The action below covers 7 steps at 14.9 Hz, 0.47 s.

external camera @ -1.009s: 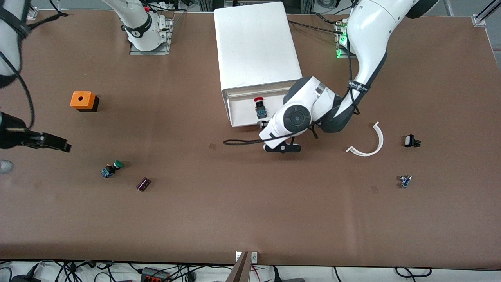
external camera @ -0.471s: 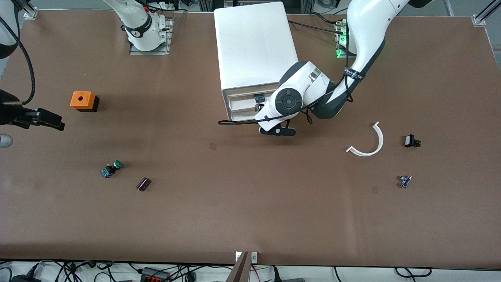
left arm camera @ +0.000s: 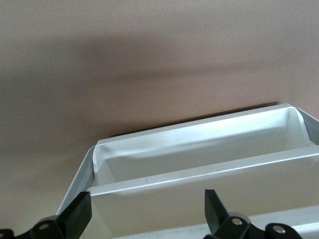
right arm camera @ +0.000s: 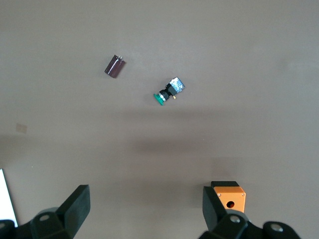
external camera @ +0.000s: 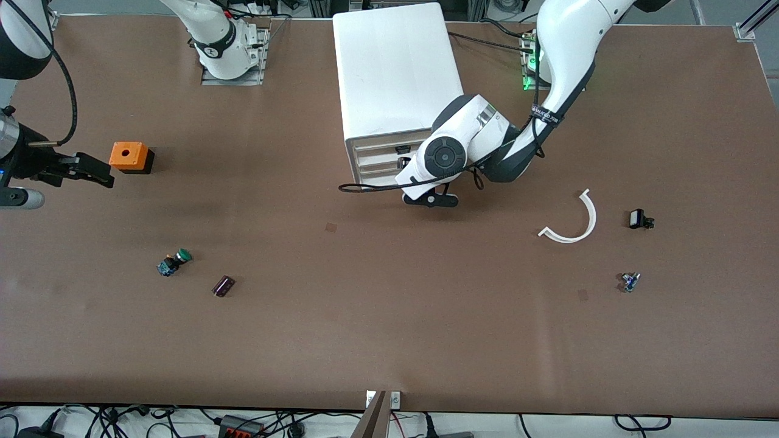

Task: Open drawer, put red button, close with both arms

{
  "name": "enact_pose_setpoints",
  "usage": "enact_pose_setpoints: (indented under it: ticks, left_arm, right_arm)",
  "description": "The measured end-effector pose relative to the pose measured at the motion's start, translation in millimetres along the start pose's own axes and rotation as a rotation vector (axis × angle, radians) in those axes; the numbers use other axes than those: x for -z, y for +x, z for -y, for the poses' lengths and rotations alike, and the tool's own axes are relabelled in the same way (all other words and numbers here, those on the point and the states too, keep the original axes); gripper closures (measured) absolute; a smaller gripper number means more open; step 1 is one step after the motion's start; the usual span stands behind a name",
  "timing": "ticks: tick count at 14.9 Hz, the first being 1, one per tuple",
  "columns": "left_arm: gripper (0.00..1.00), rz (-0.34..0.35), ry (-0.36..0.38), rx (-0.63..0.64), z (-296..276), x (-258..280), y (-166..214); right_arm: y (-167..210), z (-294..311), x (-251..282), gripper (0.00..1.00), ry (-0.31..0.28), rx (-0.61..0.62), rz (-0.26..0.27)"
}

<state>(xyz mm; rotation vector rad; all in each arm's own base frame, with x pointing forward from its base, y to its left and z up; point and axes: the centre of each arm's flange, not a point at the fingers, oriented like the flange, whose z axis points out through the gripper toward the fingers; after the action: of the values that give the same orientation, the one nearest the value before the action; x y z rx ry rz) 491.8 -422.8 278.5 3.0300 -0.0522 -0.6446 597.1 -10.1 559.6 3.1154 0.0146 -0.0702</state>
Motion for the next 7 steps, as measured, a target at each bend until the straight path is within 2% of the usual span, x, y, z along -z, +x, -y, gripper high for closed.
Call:
enact_pose_setpoints:
  ticks: [7]
  left_arm:
    - [0.0, 0.013, 0.009, 0.011, -3.3, -3.3, -5.0]
  right_arm:
    - [-33.6, -0.6, -9.2, 0.0, -0.002, 0.002, -0.01]
